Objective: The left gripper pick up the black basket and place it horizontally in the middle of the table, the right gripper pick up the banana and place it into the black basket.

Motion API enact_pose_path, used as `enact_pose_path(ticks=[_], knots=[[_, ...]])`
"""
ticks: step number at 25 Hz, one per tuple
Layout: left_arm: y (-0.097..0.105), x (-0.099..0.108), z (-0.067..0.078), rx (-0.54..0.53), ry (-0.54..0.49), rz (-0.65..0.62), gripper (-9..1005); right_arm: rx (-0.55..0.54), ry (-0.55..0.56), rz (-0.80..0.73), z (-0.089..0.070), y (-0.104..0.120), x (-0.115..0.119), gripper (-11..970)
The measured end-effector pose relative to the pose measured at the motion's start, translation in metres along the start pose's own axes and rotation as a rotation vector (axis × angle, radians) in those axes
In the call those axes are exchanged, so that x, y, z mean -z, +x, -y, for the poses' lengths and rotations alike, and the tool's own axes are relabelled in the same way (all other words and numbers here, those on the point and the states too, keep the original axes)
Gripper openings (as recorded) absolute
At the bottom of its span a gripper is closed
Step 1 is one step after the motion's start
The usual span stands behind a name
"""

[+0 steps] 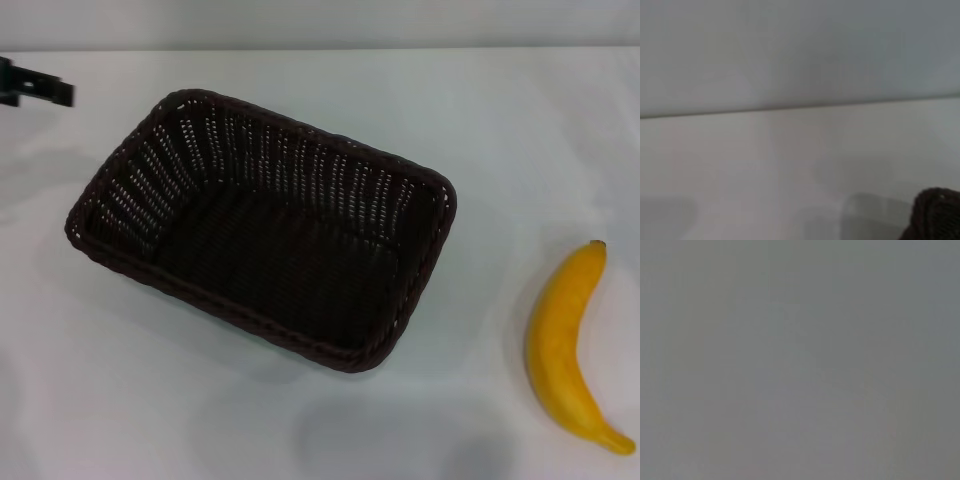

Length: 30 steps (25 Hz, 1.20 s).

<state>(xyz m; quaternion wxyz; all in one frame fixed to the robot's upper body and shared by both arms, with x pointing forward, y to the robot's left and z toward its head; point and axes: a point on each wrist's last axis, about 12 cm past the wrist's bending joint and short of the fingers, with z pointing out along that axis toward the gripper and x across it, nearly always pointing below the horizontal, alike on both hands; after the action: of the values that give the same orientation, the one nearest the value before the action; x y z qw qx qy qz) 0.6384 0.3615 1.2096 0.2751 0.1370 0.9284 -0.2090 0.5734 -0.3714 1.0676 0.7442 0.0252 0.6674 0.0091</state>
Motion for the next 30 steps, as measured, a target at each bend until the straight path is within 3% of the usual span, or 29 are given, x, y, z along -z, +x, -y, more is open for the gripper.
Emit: enact_pose_path(ticks=[10, 23, 30], knots=[[0.003, -0.044, 0.030, -0.051, 0.054, -0.044, 895, 0.000, 0.004, -0.004, 0.002, 0.001, 0.003, 857], [0.027, -0.074, 0.036, 0.002, 0.083, -0.099, 894, 0.006, -0.010, -0.012, -0.001, 0.002, 0.002, 857], [0.027, -0.076, 0.038, -0.016, 0.085, -0.110, 811, 0.007, -0.007, -0.015, 0.000, 0.003, 0.002, 856]])
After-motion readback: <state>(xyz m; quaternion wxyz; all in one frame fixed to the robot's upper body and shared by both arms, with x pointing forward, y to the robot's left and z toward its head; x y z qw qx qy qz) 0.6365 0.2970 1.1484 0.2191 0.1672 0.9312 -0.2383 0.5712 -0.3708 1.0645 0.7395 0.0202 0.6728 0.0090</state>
